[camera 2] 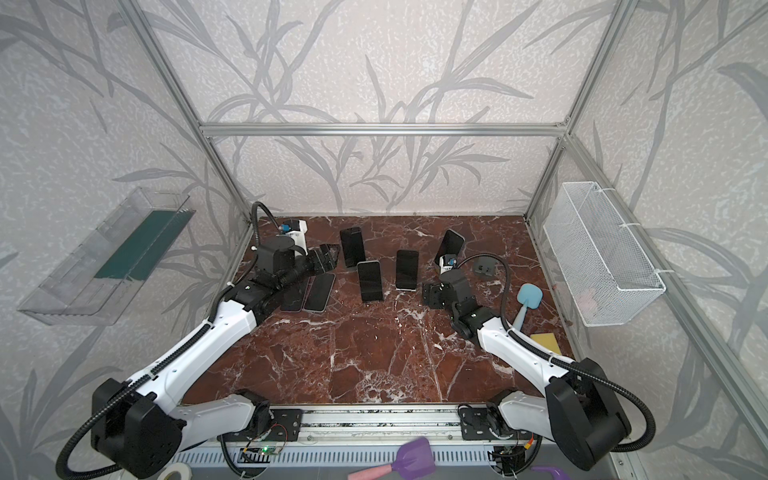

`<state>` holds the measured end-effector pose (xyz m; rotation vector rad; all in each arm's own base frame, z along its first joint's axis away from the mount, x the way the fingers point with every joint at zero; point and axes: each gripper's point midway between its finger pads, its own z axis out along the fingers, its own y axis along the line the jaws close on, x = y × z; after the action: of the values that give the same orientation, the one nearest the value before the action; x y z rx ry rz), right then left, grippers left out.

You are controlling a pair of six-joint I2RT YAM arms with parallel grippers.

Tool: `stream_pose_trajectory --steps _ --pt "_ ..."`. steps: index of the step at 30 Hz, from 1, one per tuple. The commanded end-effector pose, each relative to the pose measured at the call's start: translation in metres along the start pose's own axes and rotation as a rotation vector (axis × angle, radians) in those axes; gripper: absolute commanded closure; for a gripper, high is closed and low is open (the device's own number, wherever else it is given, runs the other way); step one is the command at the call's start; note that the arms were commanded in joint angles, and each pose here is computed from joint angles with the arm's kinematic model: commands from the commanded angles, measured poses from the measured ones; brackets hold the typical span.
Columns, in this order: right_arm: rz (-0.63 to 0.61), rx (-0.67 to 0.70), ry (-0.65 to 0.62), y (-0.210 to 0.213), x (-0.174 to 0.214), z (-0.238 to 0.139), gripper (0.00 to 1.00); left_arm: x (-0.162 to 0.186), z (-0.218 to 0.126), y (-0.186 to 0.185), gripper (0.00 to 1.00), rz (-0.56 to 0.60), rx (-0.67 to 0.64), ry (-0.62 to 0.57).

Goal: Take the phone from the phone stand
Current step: 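Reach the left gripper toward the teal-framed phone on the black stand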

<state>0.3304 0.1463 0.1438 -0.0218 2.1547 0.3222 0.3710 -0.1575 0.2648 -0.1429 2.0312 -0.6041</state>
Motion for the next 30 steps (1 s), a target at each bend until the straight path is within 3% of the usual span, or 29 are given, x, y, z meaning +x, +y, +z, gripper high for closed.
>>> stream_pose_trajectory --steps 1,5,10,14,22,30 --pt "0.122 -0.065 -0.098 0.006 -0.012 -0.021 0.13 0.008 0.004 -0.011 0.15 0.059 -0.033 0.035" --pt "0.15 -0.097 -0.109 0.006 -0.003 -0.028 0.13 0.032 0.012 -0.024 0.07 0.231 -0.171 0.063" --pt "0.142 -0.086 -0.118 0.002 0.001 -0.03 0.13 0.07 0.027 -0.035 0.01 0.308 -0.295 0.044" --pt "0.148 -0.049 -0.121 -0.006 0.013 -0.025 0.13 0.093 0.035 -0.034 0.04 0.296 -0.403 0.026" --pt "0.129 -0.048 -0.119 -0.004 0.014 -0.019 0.12 0.125 0.057 -0.037 0.03 0.284 -0.43 0.094" --pt "0.125 -0.053 -0.113 -0.002 0.017 -0.017 0.12 0.132 0.079 -0.033 0.01 0.295 -0.481 0.105"
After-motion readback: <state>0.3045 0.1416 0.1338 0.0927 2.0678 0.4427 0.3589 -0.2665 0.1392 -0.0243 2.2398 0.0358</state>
